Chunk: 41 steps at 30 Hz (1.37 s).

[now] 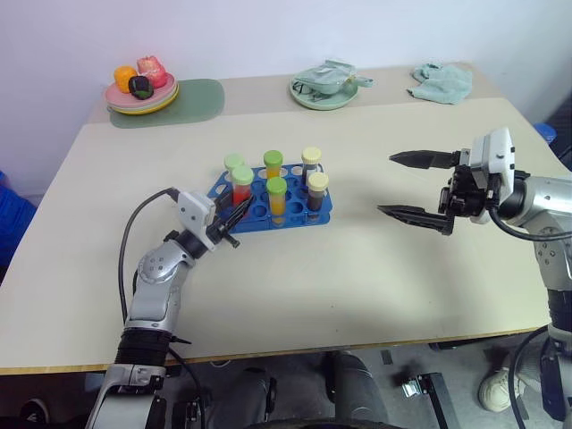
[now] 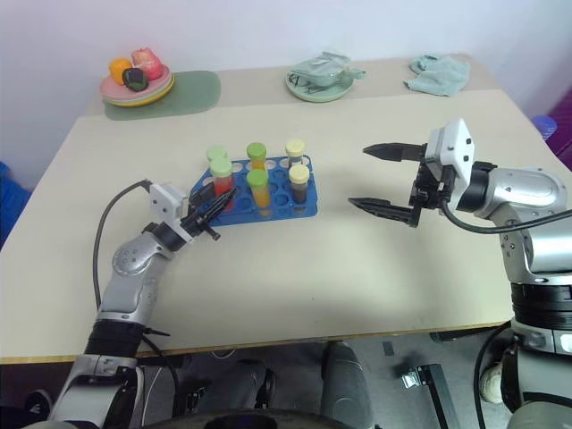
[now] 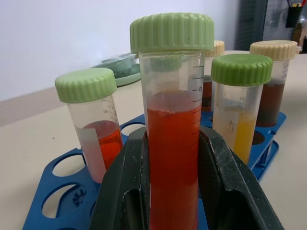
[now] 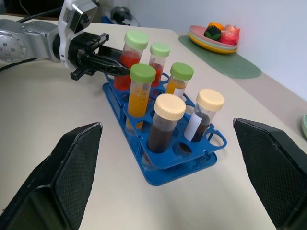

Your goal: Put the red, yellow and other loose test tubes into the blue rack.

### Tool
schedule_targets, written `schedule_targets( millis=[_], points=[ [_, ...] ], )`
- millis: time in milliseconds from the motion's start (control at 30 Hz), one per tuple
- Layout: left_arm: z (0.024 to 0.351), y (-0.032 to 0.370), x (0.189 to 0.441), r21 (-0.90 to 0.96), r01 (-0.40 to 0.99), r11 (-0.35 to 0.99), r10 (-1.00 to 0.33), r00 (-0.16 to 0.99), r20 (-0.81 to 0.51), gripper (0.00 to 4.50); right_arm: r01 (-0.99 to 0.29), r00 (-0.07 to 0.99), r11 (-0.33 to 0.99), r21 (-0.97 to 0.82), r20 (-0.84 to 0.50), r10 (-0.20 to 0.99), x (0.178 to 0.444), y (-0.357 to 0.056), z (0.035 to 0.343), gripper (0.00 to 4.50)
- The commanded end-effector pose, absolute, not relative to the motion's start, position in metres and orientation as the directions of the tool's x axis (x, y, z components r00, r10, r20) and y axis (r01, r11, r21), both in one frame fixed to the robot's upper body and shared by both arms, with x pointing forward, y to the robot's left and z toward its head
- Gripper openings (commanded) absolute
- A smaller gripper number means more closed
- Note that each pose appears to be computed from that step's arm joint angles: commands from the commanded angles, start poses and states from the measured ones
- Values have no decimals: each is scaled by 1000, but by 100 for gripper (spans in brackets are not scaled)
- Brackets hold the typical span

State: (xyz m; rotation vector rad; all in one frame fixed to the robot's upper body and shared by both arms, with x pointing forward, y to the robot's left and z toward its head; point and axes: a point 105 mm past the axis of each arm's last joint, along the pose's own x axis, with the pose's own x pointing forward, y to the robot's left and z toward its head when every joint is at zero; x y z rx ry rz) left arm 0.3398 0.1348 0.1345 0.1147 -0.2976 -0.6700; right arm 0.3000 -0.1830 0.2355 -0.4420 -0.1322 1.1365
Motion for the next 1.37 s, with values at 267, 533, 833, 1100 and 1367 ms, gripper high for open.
schedule_targets(
  millis=[267,533,833,1100,1367],
  points=[
    [158,164,325,244,578,779,-627,714,312,446,-830,414,329,-450,-103,904,302,-183,246,450],
    [180,201,296,292,612,735,-677,684,272,446,-839,407,325,-436,-107,907,309,-188,241,450],
    [202,233,272,227,770,597,-791,612,3,446,-878,402,342,-336,-127,907,300,-198,218,450],
    [204,234,282,266,809,524,-822,562,-90,446,-853,461,382,-355,-172,870,295,-207,212,450],
    [203,232,293,285,794,537,-818,573,-55,446,-839,482,395,-375,-173,859,294,-207,221,450]
  ],
)
